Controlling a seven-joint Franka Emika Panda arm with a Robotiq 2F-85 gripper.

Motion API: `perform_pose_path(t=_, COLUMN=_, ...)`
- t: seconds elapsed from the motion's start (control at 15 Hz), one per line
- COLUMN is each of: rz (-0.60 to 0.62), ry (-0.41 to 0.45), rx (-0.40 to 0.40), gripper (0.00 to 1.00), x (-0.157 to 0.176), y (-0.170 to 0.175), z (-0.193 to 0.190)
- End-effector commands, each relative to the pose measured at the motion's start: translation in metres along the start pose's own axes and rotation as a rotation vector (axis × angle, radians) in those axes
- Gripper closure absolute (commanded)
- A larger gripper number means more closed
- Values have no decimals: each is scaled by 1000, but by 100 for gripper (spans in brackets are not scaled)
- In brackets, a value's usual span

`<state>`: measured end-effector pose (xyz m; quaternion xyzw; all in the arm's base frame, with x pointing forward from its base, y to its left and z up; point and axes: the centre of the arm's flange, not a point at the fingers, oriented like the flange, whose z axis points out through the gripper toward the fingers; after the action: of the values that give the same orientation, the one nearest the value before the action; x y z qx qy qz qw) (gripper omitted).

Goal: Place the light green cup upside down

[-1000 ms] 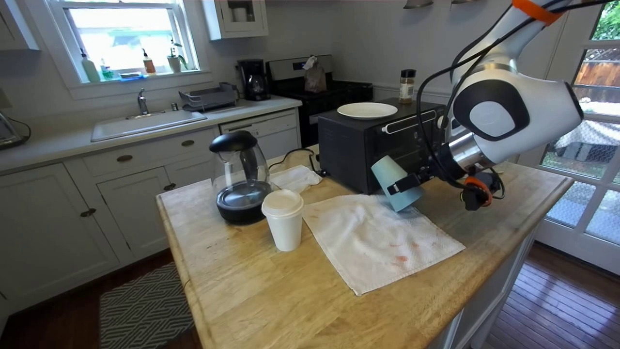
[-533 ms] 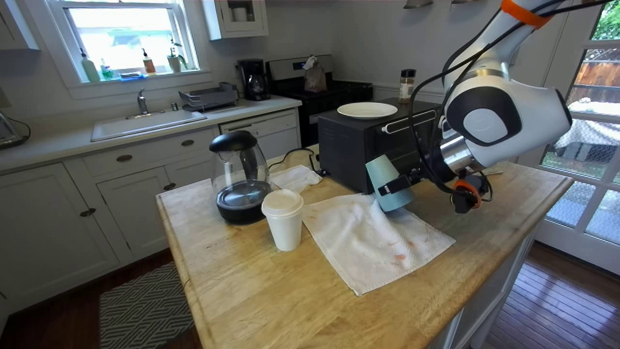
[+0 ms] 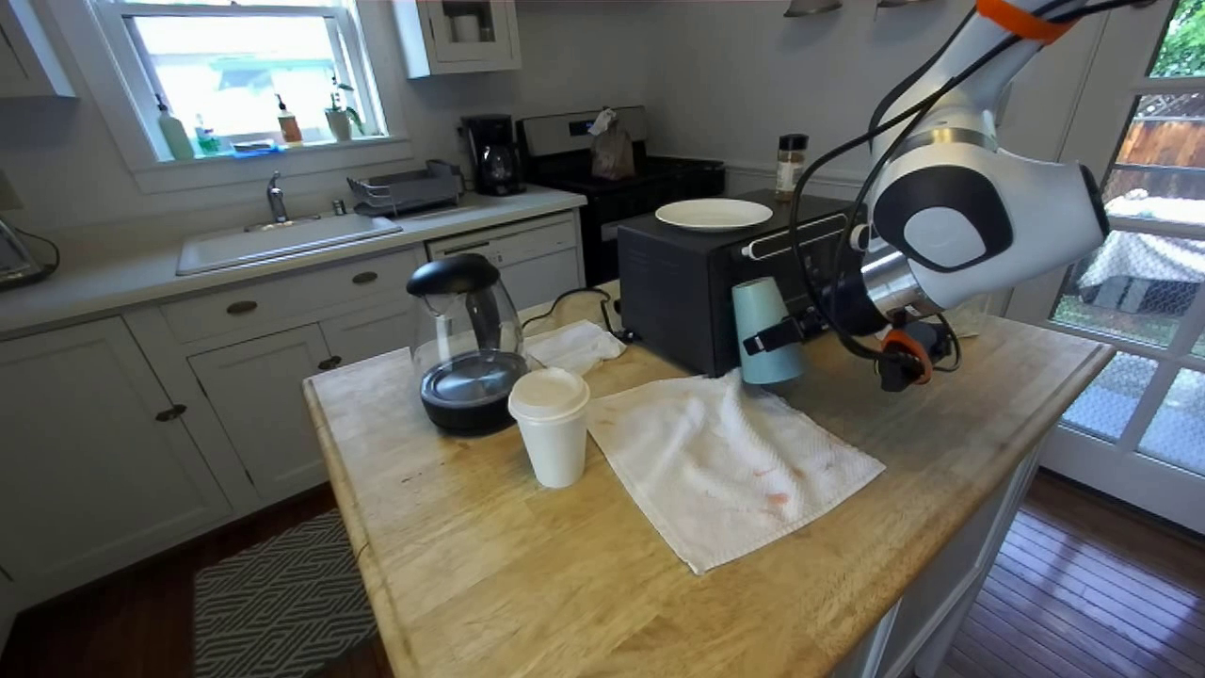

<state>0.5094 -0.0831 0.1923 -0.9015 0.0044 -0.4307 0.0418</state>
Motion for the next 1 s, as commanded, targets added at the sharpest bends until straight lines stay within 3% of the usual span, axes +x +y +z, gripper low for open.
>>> perform_pose_path(t=0.0, rz=17, ry=13, rx=-40, gripper=39, x=-26, y=-30, z=12)
perform_pose_path(t=0.93, rz=51, ry=21, rx=4, gripper=39, x=-39, y=-45, z=29)
